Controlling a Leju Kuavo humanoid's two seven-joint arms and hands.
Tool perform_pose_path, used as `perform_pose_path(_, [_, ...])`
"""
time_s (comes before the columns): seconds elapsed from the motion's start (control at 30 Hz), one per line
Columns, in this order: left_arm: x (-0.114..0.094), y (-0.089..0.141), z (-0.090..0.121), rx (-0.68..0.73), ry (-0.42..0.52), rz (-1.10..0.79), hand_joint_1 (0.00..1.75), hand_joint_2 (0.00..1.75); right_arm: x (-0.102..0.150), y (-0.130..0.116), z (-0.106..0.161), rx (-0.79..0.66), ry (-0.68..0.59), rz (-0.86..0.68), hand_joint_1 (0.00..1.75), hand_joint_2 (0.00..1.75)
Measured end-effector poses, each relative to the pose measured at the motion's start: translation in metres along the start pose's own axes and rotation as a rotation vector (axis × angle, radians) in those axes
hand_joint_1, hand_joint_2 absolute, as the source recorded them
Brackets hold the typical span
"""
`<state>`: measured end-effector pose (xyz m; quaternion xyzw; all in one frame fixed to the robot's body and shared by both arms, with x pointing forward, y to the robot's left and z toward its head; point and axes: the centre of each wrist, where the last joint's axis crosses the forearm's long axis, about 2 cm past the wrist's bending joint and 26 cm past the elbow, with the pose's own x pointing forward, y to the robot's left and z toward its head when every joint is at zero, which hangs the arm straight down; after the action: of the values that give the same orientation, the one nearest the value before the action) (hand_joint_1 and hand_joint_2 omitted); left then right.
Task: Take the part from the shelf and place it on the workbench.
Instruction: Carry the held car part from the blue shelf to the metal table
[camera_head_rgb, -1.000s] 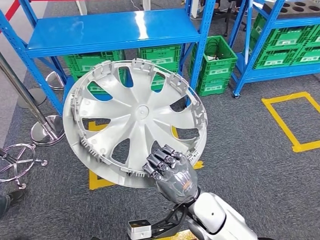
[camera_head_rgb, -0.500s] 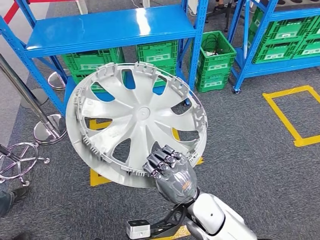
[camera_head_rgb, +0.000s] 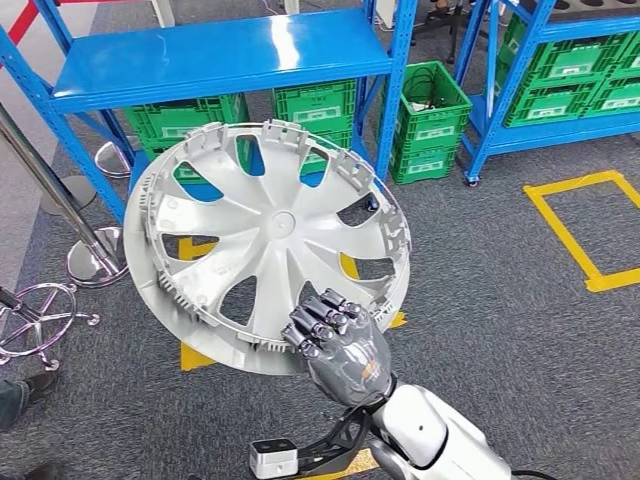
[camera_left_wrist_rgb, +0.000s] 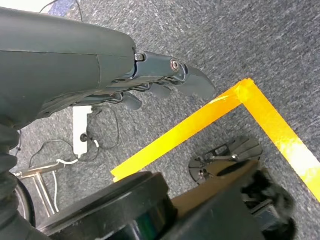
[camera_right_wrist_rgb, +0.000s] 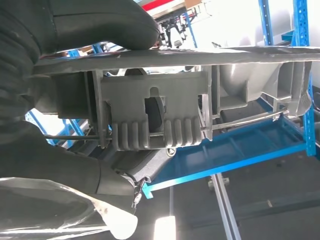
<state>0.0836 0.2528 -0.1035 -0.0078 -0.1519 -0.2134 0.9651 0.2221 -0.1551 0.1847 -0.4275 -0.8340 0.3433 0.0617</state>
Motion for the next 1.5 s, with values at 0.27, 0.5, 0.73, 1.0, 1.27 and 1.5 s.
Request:
perform_pose_path(0.27, [0.0007,-0.0027,0.0000,-0.002,-0.002,-0.002,0.00,1.75,0.0018,0.0012,0.0012,0.007,-0.003,-0.005,1.68,1.75])
perform_pose_path(0.5, [-0.0031,-0.0020,0.0004,0.009,0.005,-0.004,0.00,1.75,0.0027,0.0016,0.0011,0.008,-0.005,-0.008,1.68,1.75])
perform_pose_path(0.73, [-0.0016,-0.0022,0.0003,0.010,0.002,-0.003,0.00,1.75,0.0029,0.0018,0.0012,0.009,-0.005,-0.008,1.68,1.75])
perform_pose_path(1.0, [-0.0027,-0.0006,0.0003,0.016,0.008,-0.004,0.00,1.75,0.0027,0.0018,0.0005,0.006,-0.009,-0.008,1.68,1.75])
perform_pose_path(1.27, [-0.0057,-0.0041,0.0008,0.006,0.014,-0.002,0.00,1.75,0.0024,0.0014,0.0042,0.016,-0.029,-0.008,1.68,1.75])
perform_pose_path(1.5, [-0.0068,-0.0018,0.0008,0.010,0.017,-0.010,0.00,1.75,0.0007,-0.0003,0.0057,0.015,-0.032,-0.003,1.68,1.75])
